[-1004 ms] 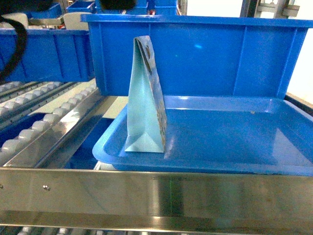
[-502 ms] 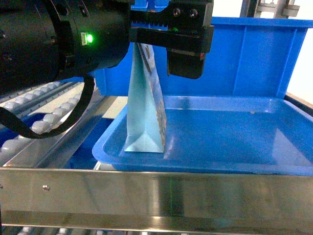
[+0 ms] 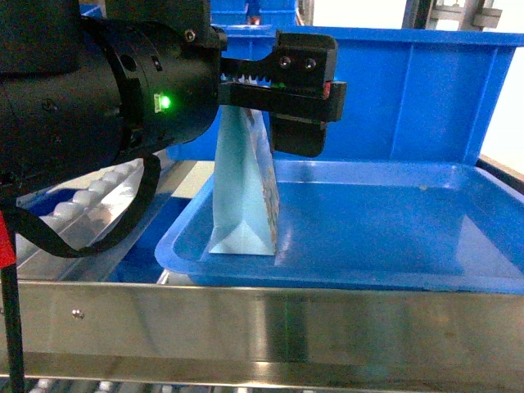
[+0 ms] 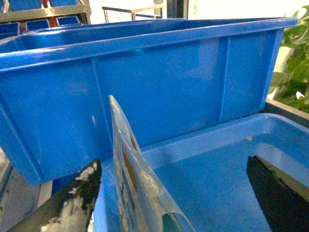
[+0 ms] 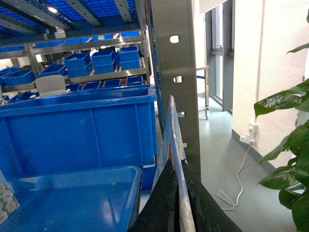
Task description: Move flower gift bag to table near conveyor
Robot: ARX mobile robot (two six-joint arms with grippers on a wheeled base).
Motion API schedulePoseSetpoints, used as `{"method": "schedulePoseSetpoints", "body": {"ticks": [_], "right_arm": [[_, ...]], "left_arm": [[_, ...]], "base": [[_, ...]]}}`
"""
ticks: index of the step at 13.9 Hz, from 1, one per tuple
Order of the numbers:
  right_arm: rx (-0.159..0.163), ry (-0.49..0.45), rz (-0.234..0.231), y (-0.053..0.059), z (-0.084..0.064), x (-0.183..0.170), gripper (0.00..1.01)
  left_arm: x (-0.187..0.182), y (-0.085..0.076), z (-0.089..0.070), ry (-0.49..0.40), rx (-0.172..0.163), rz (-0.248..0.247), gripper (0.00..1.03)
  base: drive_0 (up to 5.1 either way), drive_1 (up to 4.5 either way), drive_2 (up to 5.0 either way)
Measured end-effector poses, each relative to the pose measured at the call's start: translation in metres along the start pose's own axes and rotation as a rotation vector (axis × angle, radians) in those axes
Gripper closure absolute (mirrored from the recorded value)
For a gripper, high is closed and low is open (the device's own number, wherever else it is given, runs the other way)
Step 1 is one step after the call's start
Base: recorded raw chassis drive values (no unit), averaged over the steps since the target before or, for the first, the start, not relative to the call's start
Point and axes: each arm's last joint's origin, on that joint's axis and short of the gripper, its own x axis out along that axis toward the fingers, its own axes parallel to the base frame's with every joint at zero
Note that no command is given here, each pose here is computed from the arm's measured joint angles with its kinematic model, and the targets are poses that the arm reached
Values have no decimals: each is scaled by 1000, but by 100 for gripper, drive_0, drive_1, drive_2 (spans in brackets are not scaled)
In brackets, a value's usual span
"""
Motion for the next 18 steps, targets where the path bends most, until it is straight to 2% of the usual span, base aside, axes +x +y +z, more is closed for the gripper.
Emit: {"method": "schedulePoseSetpoints", "body": {"ticks": [3,4,7,8,13,14,15,18], "right_arm": [[0,0,0,0,0,0,99],[0,0,0,0,0,0,99],[0,0,0,0,0,0,99],[0,0,0,0,0,0,99],[0,0,0,0,0,0,99],[0,0,0,0,0,0,99],[0,0,0,0,0,0,99],[0,0,0,0,0,0,99]], "left_arm": [[2,0,-6,26,-22,11,47],[3,0,-7,30,-27,16,61],[3,1,-6,24,-43,28,97],[3,1,-7,25,-46,32,101],[-3,3,-6,-18,-38,80,101],[-6,3,-1,-44,-27,85,101],[-14,5,8,-106,-14,103,101],[-39,23,25,-221,6,189,101]], "base": [[0,0,0],[0,0,0],[0,0,0],[0,0,0],[0,0,0],[0,0,0],[0,0,0],[0,0,0]]}}
